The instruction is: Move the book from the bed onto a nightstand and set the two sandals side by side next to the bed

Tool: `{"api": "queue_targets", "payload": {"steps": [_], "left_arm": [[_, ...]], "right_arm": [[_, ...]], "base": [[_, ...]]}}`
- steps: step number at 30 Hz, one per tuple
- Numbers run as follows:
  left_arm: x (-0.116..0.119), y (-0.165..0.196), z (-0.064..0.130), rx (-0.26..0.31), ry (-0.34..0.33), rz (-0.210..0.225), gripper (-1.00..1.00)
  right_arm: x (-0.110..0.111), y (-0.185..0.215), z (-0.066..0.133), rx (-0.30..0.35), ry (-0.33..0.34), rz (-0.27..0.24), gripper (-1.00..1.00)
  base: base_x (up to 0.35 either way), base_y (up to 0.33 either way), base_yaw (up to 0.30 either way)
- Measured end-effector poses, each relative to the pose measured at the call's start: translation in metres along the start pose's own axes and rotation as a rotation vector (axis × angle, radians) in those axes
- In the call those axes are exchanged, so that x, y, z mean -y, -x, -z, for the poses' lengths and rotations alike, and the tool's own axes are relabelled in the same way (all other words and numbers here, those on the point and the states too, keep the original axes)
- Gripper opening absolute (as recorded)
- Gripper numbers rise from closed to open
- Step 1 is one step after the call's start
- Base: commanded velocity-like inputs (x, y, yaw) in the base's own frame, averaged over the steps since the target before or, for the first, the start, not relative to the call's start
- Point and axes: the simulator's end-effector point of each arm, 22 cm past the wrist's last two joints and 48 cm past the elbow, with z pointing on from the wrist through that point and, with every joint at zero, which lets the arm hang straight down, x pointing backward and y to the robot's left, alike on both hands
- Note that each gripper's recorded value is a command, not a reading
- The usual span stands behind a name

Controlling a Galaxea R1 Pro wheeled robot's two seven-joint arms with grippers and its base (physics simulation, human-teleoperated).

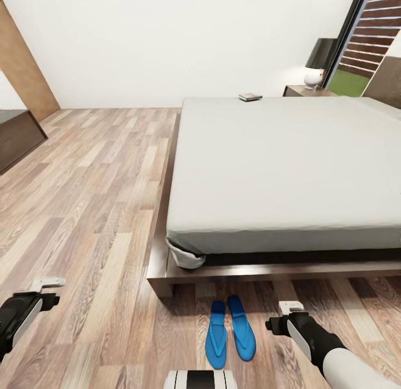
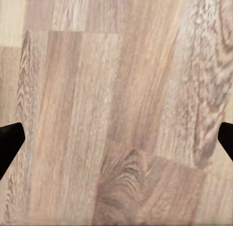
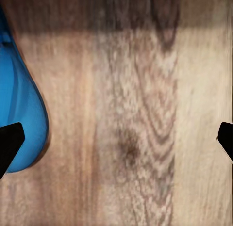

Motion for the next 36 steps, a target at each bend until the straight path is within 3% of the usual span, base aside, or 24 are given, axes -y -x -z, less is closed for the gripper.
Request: {"api": "queue_targets", "payload": {"steps": [11, 19, 22, 28, 36], "left_arm": [[0.024, -0.039, -0.009, 0.017, -0.041, 0.038, 1.0], [0.04, -0.039, -0.001, 0.041, -0.08, 0.062, 1.0], [0.061, -0.038, 0.005, 0.052, -0.115, 0.069, 1.0], [0.125, -0.029, 0.025, 0.092, -0.208, 0.087, 1.0], [0.147, -0.037, 0.036, 0.11, -0.235, 0.099, 1.0]], "right_arm": [[0.0, 0.012, 0.015, 0.03, 0.0, -0.005, 1.0], [0.003, 0.011, 0.022, 0.049, -0.005, -0.013, 1.0], [0.004, 0.012, 0.024, 0.079, -0.009, -0.016, 1.0], [0.002, 0.014, 0.028, 0.127, -0.01, -0.021, 1.0], [-0.003, 0.022, 0.038, 0.173, -0.006, -0.024, 1.0]], "base": [[0.0, 0.0, 0.0], [0.0, 0.0, 0.0], [0.0, 0.0, 0.0], [0.0, 0.0, 0.0], [0.0, 0.0, 0.0]]}}
